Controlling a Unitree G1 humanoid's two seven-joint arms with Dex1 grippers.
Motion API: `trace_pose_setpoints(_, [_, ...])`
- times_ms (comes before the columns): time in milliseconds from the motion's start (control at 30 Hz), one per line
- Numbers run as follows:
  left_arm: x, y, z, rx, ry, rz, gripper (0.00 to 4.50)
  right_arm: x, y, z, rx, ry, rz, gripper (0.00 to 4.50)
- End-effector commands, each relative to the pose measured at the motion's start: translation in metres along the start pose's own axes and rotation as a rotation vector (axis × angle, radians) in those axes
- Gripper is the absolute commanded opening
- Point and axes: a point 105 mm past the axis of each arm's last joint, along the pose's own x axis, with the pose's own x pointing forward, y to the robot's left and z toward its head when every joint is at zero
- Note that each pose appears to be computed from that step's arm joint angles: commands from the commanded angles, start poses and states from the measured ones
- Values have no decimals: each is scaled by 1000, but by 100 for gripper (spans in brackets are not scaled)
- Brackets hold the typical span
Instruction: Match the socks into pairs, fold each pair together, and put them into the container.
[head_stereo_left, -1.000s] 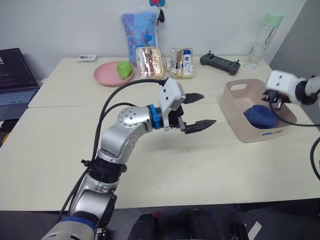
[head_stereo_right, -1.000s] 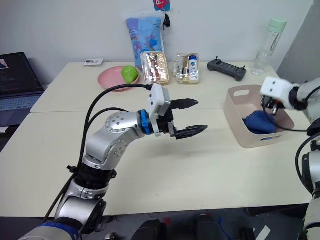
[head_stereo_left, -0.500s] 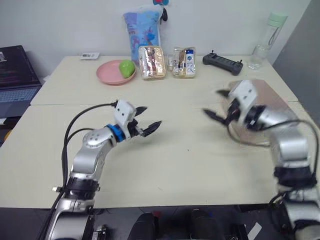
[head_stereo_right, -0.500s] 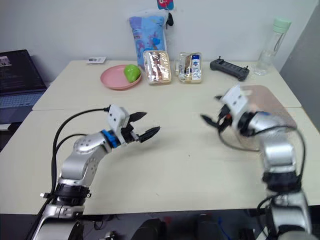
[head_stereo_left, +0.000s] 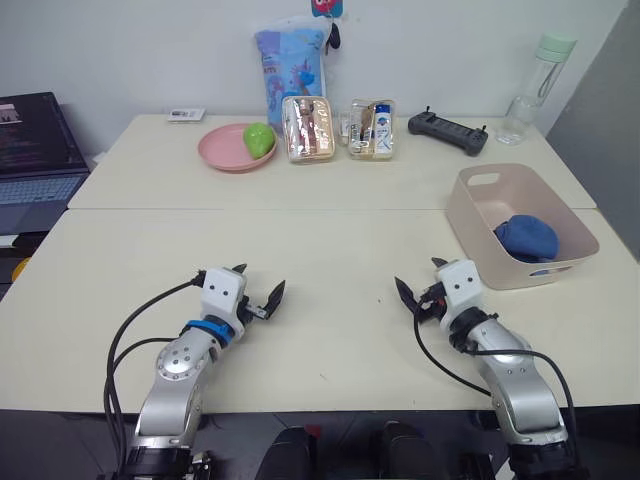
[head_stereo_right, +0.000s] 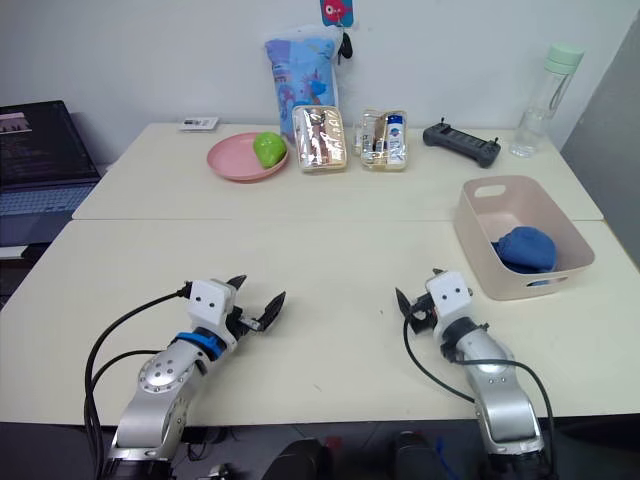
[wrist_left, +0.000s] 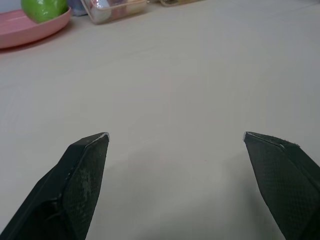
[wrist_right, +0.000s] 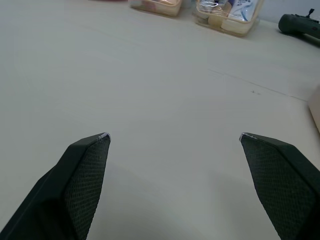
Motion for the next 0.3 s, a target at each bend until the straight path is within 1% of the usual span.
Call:
trace_pose_setpoints(33, [-2, 0, 12, 2, -50, 19, 450, 1, 5, 12, -15, -61, 6, 446])
trace_pose_setpoints(233, [5, -2, 17, -52, -69, 20, 450, 2, 2, 9, -28, -49, 3, 446])
trace_pose_setpoints(300, [6, -5, 18, -60, -67, -3, 450, 2, 1, 9, -30, -49, 0, 446])
